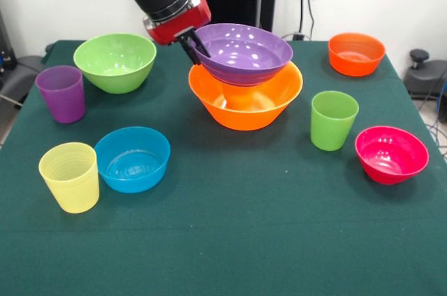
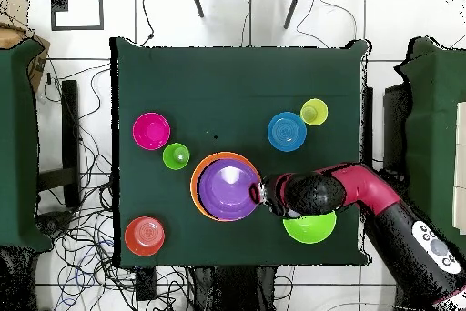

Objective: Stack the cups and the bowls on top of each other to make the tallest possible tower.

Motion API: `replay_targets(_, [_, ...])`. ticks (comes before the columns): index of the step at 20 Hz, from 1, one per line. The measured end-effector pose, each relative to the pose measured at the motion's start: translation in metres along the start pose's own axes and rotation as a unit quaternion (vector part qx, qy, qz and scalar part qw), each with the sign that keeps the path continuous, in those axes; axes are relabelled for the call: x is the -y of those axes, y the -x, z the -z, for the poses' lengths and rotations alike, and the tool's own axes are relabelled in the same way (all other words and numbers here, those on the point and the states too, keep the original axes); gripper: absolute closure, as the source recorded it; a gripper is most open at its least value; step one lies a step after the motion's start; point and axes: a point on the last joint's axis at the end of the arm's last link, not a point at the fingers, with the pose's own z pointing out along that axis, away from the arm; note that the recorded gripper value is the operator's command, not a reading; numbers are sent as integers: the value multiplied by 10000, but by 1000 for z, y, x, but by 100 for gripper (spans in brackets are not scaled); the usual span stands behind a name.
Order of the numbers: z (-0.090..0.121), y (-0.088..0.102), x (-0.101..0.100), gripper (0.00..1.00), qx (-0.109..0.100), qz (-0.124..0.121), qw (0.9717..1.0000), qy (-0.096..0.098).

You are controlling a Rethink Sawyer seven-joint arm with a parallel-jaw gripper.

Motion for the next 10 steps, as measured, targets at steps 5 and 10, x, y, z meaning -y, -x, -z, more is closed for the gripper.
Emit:
replay_targets(5, [-4,-3,1,100,-63,-9,10000,-26])
replay_targets(10, [-5,-5,2,100,-82,-32,10000,-29])
